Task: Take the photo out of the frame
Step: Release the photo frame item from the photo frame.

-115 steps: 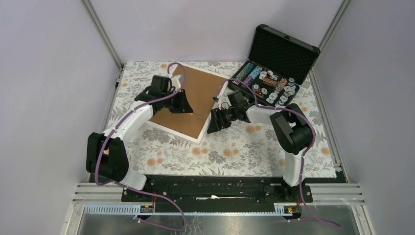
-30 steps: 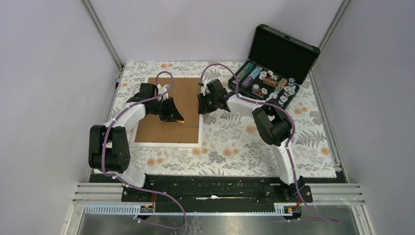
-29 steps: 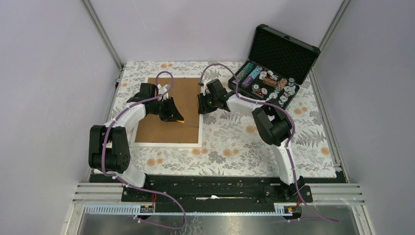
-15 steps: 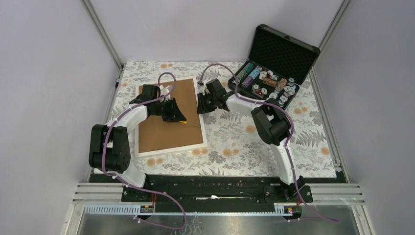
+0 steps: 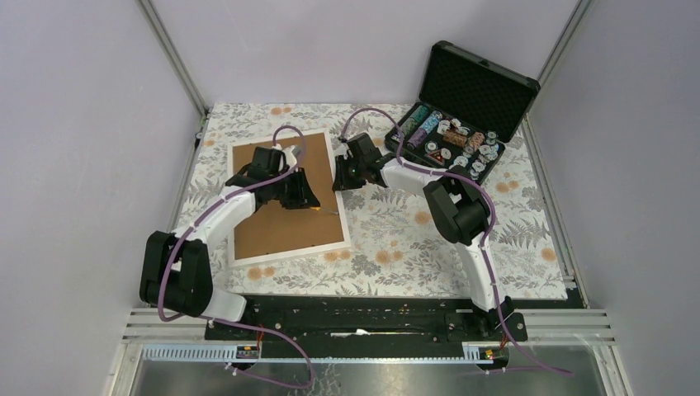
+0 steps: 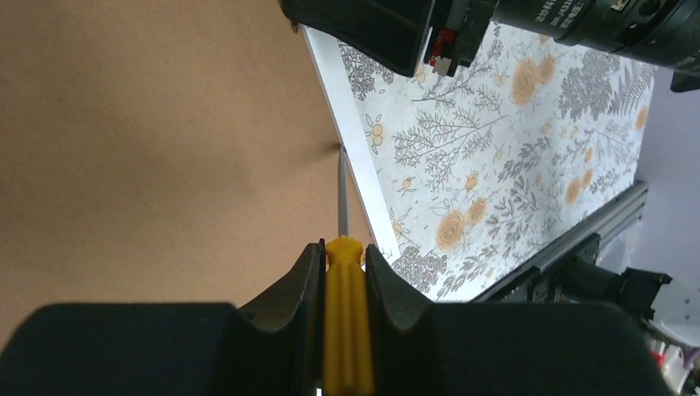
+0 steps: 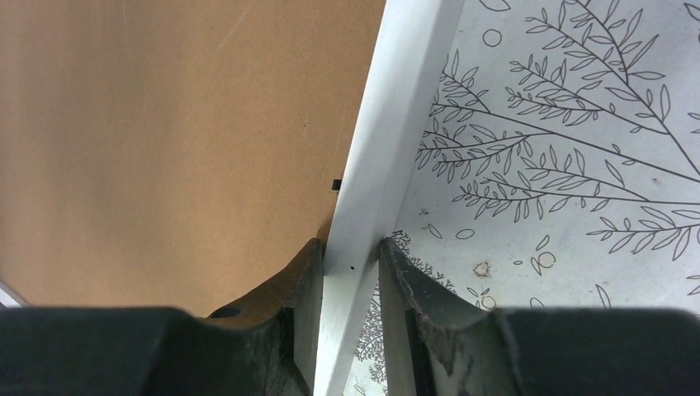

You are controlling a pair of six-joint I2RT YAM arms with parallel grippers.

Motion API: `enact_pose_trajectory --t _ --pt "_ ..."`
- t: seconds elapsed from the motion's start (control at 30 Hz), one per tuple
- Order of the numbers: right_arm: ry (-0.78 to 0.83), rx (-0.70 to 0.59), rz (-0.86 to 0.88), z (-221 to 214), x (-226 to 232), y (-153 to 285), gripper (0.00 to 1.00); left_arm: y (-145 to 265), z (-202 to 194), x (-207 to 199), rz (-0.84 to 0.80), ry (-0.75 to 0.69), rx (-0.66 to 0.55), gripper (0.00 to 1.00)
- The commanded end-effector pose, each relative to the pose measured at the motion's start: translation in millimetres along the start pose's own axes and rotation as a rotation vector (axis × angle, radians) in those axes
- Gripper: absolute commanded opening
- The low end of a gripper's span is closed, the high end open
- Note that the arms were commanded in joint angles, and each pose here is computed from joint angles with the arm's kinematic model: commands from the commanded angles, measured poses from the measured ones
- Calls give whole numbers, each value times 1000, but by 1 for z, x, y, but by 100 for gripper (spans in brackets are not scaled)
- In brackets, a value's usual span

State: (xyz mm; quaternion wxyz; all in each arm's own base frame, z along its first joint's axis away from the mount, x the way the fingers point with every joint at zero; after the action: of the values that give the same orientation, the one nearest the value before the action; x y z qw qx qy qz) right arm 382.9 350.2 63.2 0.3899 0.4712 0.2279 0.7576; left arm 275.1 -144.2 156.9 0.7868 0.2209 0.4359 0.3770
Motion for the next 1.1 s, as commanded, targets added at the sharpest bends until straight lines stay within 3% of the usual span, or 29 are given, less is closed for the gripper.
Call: enact_pose_trajectory --t 0.0,0.37,0.7,0.87,1.0,1.07 --pt "-44 248 -205 -85 -39 -27 0 -6 0 -32 30 77 15 0" --pt "-71 241 -226 -90 -35 -28 0 -24 15 -79 94 144 -8 0" --pt "-79 231 -238 -92 -32 -29 0 -34 32 -107 139 257 -102 0" --pt "-74 232 -230 -93 -28 -29 0 -42 38 -123 137 252 -106 0" --pt "-38 221 -206 -86 -21 -25 0 -34 43 -120 159 161 -117 0" --pt "1 198 -190 -75 -18 -18 13 -20 48 -113 177 83 -135 0"
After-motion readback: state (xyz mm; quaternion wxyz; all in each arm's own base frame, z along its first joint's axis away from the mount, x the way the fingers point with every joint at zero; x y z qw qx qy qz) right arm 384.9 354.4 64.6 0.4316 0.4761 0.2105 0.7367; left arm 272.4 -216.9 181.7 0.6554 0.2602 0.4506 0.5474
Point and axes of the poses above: each gripper's point midway between its finger pads, its own y axis back along the fingers, its own x axis along the line the jaws close on, z = x × y, the point moved 6 cm from there along y, back along the fingers, and after that the axes turned 11 degrees about -y, right-handed, at the moved point
